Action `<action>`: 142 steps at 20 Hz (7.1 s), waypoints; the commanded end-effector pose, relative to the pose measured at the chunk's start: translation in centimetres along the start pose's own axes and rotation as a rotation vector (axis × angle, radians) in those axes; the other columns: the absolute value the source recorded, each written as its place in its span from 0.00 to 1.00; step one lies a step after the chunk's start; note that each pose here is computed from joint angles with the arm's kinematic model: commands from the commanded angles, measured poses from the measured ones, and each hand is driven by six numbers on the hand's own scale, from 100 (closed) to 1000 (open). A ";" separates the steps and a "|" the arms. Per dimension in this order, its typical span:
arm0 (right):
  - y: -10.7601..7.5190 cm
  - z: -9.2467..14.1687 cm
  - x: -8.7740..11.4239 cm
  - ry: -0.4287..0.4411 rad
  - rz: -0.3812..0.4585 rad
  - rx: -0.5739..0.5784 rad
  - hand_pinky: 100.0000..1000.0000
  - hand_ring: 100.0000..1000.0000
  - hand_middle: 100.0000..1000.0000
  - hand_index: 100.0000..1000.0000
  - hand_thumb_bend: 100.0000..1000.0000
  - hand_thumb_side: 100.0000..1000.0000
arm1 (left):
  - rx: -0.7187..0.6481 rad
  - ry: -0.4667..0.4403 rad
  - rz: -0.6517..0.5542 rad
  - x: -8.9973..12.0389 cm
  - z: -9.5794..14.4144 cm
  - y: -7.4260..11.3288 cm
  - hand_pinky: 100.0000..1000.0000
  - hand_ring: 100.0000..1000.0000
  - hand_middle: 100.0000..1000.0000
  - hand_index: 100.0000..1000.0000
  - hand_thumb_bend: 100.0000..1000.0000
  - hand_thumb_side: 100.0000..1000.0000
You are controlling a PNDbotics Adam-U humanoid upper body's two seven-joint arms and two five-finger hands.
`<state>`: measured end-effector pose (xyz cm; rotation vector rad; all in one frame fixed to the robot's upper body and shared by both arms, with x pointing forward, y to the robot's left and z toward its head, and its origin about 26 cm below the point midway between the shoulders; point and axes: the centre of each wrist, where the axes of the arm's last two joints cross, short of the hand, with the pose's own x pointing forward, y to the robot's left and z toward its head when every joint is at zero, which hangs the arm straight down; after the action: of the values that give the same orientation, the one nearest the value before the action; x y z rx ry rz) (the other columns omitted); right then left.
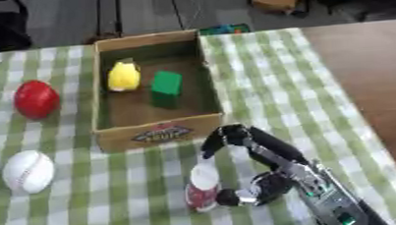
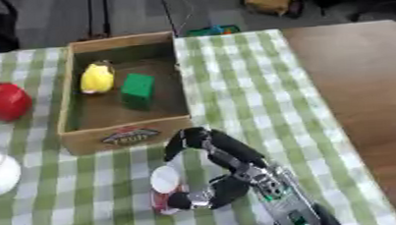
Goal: Pick up objects on the table and place them in the box.
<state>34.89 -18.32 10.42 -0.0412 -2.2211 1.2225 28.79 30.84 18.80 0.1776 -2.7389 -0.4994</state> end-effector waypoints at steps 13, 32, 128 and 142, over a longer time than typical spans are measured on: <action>0.3 -0.4 -0.6 -0.025 0.039 0.098 0.72 0.70 0.69 0.72 0.84 0.42 | -0.018 -0.021 -0.005 0.3 -0.5 0.0 0.30 0.62 0.75 0.75 0.00 1.00; 0.9 -0.7 -1.3 0.050 0.047 0.028 0.68 0.65 0.60 0.62 0.73 0.53 | -0.025 -0.009 -0.007 0.3 -0.3 -0.2 0.29 0.61 0.75 0.75 0.00 1.00; -6.7 -8.5 2.8 -0.090 0.012 -0.175 0.58 0.51 0.32 0.33 0.58 0.47 | -0.070 0.028 -0.035 0.3 0.2 0.2 0.30 0.61 0.74 0.72 0.00 0.99; -10.3 -13.7 2.9 -0.142 0.098 -0.191 0.59 0.52 0.33 0.33 0.61 0.49 | -0.088 0.029 -0.022 0.3 0.2 0.1 0.30 0.61 0.75 0.72 0.00 0.99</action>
<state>41.78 -12.50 24.31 -0.1089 -2.4629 1.0956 28.61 30.71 18.08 0.1867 -2.6718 -0.5815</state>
